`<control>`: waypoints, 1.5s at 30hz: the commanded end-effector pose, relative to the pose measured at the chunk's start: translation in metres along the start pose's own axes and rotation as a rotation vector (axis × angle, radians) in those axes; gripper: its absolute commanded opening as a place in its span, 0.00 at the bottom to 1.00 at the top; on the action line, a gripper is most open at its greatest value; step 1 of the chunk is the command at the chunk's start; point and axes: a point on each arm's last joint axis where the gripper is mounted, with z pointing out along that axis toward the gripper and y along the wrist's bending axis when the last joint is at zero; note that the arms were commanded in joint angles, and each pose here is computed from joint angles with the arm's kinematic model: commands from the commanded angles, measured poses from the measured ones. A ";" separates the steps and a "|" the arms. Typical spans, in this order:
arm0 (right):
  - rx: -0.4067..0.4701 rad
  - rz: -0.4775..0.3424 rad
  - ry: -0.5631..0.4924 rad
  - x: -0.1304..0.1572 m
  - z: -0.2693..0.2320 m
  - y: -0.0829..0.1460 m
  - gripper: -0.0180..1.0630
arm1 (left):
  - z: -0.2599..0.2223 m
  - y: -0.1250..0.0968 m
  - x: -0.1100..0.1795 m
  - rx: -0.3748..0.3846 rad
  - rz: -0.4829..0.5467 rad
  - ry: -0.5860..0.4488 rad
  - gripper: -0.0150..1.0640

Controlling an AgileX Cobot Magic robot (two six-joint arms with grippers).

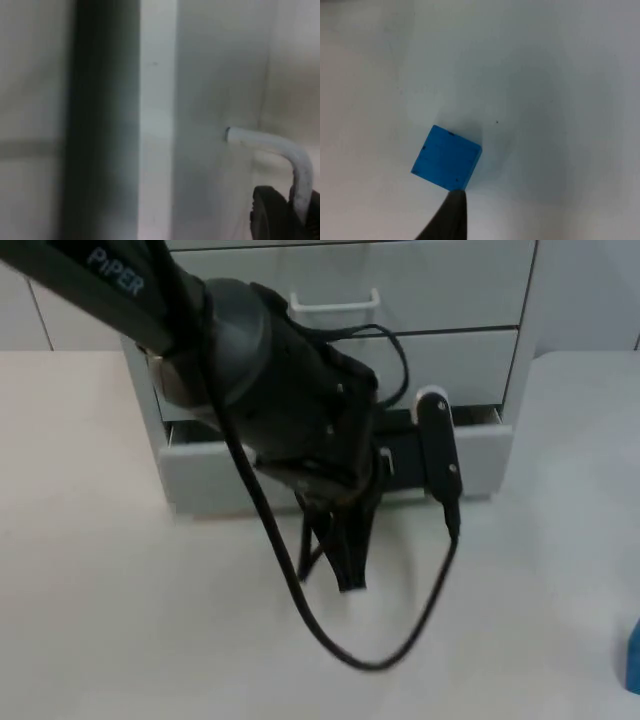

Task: Open the drawer with the left hand, place the block into the drawer with the right hand, then close the drawer with the left hand.

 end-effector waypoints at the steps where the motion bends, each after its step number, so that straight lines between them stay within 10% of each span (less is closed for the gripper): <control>1: 0.003 0.002 -0.020 -0.002 -0.001 -0.001 0.99 | -0.005 -0.022 0.003 0.090 -0.131 0.059 0.01; 17: 0.008 -0.002 -0.008 -0.001 -0.001 -0.001 0.99 | -0.048 -0.080 -0.015 0.219 -0.078 0.114 0.01; 40: 0.007 -0.002 -0.013 -0.001 -0.001 -0.001 0.99 | -0.049 -0.086 -0.013 0.285 -0.028 0.134 0.01; 45: 0.007 -0.002 -0.013 -0.001 -0.001 -0.001 0.99 | -0.051 -0.085 -0.014 0.283 -0.030 0.127 0.26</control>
